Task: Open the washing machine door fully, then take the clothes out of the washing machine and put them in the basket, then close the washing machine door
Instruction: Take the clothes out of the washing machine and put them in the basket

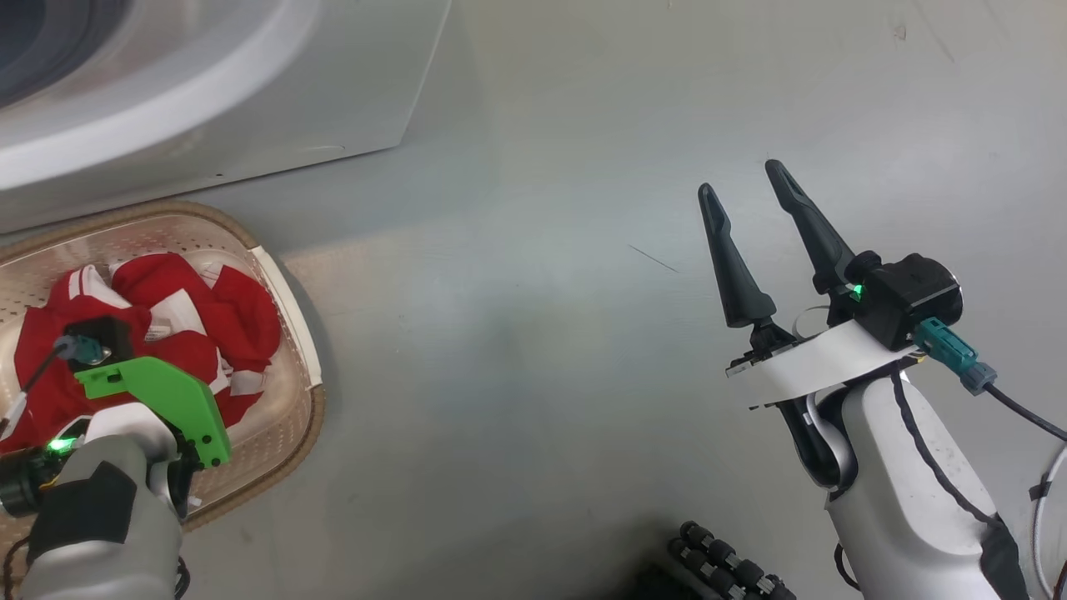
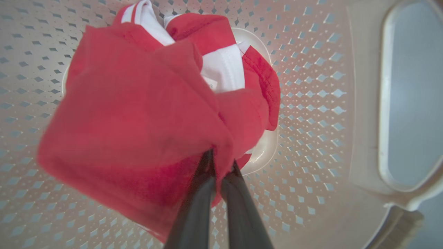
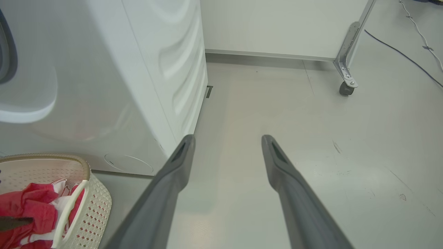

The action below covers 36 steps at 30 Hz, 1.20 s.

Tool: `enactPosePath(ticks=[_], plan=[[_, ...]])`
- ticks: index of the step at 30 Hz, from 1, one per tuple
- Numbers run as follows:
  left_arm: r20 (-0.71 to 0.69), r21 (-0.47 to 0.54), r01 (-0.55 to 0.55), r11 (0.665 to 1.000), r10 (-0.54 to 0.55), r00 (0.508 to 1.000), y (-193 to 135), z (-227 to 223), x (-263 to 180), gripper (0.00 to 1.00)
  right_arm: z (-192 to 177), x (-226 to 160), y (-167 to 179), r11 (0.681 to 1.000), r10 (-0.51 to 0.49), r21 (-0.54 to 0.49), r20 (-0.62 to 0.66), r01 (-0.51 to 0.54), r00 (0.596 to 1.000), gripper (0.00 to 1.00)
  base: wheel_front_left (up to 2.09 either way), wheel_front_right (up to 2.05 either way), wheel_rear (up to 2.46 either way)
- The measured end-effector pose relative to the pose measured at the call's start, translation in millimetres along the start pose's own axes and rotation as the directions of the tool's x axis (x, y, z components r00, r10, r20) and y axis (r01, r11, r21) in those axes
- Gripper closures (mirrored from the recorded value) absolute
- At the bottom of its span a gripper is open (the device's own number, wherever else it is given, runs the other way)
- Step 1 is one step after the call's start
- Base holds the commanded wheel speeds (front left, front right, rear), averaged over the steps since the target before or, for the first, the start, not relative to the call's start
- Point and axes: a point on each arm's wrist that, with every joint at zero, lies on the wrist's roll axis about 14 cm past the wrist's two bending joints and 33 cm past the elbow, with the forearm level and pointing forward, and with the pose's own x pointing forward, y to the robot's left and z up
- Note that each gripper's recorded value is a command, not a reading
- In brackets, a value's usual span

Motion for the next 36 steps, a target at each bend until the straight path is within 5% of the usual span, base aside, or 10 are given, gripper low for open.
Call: enactPosePath(ticks=[13, 14, 15, 16, 36], plan=[[-0.010, -0.023, -0.010, 1.000, 0.010, 1.000, 1, -6, 2, 0.95, -1, 6, -1, 1.000, -0.001, -0.001, 0.002, 0.001, 1.000, 0.00, 0.00, 0.00, 0.00], [-0.011, -0.038, -0.012, 0.999, 0.012, 1.000, 2, -5, 1, 0.38, 0, 6, 0, 1.000, 0.002, 0.000, 0.005, -0.002, 1.000, 0.00, 0.00, 0.00, 0.00], [-0.015, -0.050, -0.016, 0.999, 0.015, 1.000, 3, -6, -1, 0.04, 2, 6, 1, 1.000, 0.005, 0.001, 0.008, -0.005, 1.000, 0.00, 0.00, 0.00, 0.00], [-0.018, -0.055, -0.019, 0.998, 0.018, 1.000, 4, -7, -2, 0.00, 3, 6, 2, 1.000, 0.008, 0.001, 0.012, -0.008, 1.000, 0.00, 0.00, 0.00, 0.00], [0.329, 0.008, 0.013, 1.000, -0.015, 0.944, -5, 59, -66, 0.00, 54, -1, 22, 0.998, 0.058, 0.013, 0.145, -0.061, 0.988, 0.00, 0.00, 0.00, 0.00]])
